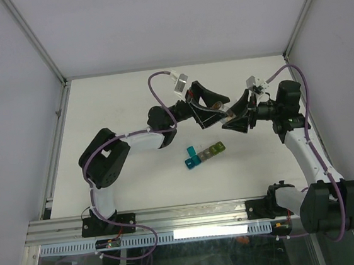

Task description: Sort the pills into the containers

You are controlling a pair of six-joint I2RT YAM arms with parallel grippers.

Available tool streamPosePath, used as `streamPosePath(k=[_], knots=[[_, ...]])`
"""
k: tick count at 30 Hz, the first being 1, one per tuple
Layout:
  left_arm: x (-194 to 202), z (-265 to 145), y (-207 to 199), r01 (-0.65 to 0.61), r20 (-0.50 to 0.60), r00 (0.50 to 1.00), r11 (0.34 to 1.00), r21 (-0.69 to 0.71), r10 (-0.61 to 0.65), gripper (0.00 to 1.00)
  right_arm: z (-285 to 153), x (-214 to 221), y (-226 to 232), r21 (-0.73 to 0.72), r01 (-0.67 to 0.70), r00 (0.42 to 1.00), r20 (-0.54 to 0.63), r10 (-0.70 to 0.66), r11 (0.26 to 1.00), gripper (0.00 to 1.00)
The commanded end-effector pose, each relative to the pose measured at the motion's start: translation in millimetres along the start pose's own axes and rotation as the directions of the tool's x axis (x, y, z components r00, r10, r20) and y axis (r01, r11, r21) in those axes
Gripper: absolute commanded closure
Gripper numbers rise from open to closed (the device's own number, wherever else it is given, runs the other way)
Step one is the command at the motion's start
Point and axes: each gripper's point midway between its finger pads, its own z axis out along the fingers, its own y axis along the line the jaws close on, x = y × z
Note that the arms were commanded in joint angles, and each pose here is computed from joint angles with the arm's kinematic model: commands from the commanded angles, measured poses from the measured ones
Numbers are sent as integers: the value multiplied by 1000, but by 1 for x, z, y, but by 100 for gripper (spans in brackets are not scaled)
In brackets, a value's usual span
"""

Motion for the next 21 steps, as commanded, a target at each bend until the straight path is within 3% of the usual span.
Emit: streamPosePath(k=[1,7,13,20,21], knots=[[-29,13,-20,-96,104,991,993,63,89,17,1,-21,-5,28,77,997,7,-77,997,100],[-27,15,-18,-87,105,991,994,62,80,42,1,-22,-6,38,73,997,7,-74,997,100],[-24,18,-17,-80,101,992,994,72,72,51,2,-22,-8,42,62,998,12,-62,997,100],[-23,19,-17,-81,114,991,994,74,72,50,2,-23,-10,58,54,998,16,-55,997,100],[-23,19,-17,-82,116,990,994,73,74,55,2,-23,-11,60,52,998,16,-53,997,100]])
